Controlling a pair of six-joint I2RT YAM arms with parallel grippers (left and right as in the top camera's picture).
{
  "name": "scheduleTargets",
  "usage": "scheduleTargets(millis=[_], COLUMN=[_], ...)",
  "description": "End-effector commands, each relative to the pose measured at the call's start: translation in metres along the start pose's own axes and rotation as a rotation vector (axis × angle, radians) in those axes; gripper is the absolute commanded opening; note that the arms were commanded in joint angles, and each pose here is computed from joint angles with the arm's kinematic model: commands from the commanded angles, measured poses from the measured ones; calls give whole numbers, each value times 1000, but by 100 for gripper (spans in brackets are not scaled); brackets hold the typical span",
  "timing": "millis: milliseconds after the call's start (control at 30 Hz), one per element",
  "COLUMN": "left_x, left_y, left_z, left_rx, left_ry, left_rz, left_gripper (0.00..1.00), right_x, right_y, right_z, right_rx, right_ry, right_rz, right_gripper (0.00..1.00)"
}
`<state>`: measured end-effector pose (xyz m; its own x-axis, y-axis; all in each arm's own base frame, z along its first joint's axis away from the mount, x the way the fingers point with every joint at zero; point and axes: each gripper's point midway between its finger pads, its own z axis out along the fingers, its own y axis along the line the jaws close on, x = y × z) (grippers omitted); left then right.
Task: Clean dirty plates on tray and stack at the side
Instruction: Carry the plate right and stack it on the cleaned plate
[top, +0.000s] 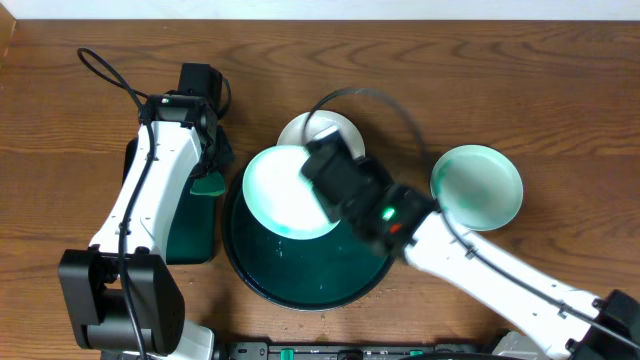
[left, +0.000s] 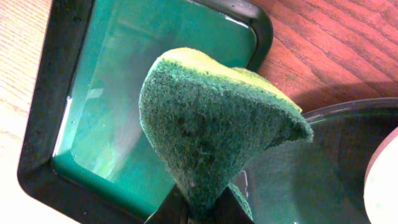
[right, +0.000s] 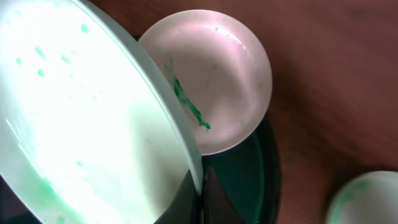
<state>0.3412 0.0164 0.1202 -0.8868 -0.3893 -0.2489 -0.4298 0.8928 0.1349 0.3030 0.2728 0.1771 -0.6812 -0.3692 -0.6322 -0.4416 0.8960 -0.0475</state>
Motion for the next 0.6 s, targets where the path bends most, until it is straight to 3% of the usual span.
scheduleTargets(millis=[0, 200, 400, 567], left_x=[2, 0, 0, -1], left_y=[3, 2, 2, 1], left_z=[2, 2, 2, 2], left_rx=[-11, -8, -8, -5], left_ry=[6, 0, 0, -6], left_rz=[15, 13, 13, 11], left_gripper=[7, 8, 8, 7], right_x=[-17, -1, 87, 156], right_y=[-19, -144, -257, -294], right_z=[-20, -36, -50, -43], right_rx=[-211, -72, 178, 287], right_ry=[1, 31, 201, 274], right_rz=[196, 524, 863, 1031], right_gripper=[1, 1, 1, 1])
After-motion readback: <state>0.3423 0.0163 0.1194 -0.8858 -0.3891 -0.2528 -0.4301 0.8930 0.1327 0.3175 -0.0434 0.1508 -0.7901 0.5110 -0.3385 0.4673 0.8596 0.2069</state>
